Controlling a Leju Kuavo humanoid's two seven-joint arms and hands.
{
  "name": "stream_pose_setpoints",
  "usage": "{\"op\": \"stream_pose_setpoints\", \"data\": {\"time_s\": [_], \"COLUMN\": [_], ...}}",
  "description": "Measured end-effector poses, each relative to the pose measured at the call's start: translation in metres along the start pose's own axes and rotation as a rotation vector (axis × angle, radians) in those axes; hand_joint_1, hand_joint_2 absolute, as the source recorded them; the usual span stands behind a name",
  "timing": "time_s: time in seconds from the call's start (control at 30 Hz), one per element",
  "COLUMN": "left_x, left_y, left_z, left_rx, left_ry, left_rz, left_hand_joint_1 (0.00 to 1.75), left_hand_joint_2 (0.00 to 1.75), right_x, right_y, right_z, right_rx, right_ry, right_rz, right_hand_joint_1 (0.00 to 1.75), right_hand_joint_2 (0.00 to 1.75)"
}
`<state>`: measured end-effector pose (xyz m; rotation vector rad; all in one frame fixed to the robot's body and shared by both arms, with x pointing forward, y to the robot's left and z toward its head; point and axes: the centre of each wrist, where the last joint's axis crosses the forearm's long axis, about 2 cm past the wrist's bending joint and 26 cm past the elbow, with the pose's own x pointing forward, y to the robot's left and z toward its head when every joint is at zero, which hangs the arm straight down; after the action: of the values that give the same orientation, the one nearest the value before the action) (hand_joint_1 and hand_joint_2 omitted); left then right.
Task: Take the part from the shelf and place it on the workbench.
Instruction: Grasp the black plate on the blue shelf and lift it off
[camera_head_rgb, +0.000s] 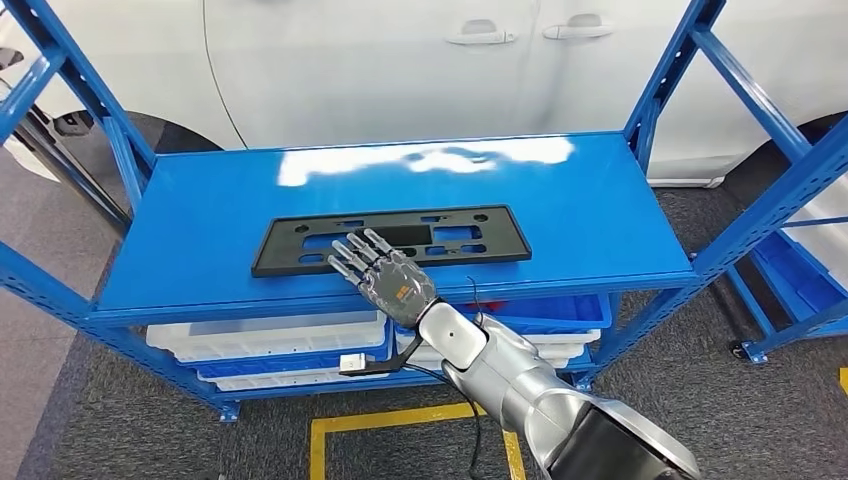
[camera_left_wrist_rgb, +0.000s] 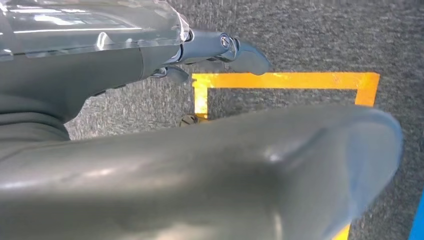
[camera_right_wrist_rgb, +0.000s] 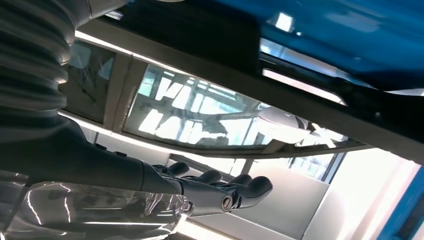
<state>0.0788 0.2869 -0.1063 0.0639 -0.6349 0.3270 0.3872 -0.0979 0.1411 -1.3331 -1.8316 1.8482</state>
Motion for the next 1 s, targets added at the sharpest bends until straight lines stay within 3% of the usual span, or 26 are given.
{"op": "stream_pose_setpoints", "data": {"time_s": [1.0], "left_x": [-0.0011], "left_y": [0.0008], "left_z": [0.0005], "left_rx": [0.007], "left_ry": [-0.004], "left_rz": [0.007], "left_hand_joint_1": [0.00], "left_hand_joint_2": [0.00], "right_x": [0.0057], "right_y": [-0.0015], "right_z": [-0.0016], "right_rx": [0.002], "right_ry": [-0.026], "right_rz": [-0.011], "right_hand_joint_1": [0.00], "right_hand_joint_2": [1.75]}}
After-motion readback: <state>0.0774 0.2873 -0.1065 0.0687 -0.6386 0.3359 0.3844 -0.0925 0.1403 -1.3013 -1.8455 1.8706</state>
